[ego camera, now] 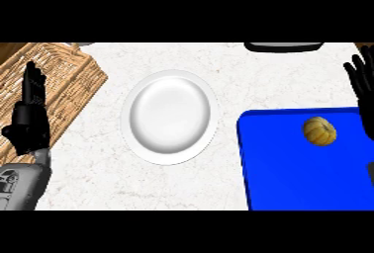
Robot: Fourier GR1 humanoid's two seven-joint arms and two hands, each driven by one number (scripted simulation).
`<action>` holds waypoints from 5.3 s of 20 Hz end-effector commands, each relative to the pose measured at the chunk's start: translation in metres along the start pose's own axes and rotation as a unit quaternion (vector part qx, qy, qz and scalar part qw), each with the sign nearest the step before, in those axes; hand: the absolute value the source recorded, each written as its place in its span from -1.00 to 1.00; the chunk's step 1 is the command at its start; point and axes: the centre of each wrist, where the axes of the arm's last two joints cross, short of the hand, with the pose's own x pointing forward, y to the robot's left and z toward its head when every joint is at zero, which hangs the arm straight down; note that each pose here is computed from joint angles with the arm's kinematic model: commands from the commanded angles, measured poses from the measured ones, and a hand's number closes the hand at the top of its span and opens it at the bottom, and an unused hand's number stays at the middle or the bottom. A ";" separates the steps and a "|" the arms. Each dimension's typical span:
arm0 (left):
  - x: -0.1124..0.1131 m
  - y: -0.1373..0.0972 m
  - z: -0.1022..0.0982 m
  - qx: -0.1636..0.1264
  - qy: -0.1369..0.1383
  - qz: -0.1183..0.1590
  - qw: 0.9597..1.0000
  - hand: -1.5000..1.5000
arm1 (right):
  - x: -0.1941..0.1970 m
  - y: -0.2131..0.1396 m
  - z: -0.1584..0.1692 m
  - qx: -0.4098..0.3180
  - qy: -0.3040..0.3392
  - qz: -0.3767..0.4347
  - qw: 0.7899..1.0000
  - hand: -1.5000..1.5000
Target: Pick the squash from the tray and place it in the plate
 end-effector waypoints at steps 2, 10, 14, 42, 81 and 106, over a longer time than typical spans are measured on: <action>-0.004 -0.013 0.009 -0.074 0.038 0.017 0.996 0.00 | -0.022 -0.005 -0.015 -0.119 0.115 -0.031 0.986 1.00; -0.033 -0.038 0.060 -0.197 0.130 0.073 0.969 0.00 | -0.074 -0.049 0.005 -0.427 0.256 0.118 0.860 -1.00; -0.041 -0.025 0.073 -0.217 0.154 0.083 0.961 0.00 | -0.098 0.034 -0.005 -0.446 0.234 0.167 0.848 -1.00; -0.050 0.004 0.073 -0.195 0.167 0.079 0.963 0.00 | -0.027 0.050 -0.054 -0.242 0.610 0.326 0.680 -1.00; -0.062 0.003 0.066 -0.191 0.161 0.074 0.965 0.00 | -0.098 0.035 -0.011 -0.151 0.645 0.336 0.669 1.00; -0.066 0.005 0.090 -0.182 0.167 0.079 0.966 0.00 | 0.082 0.150 0.178 -0.114 0.069 0.521 0.843 1.00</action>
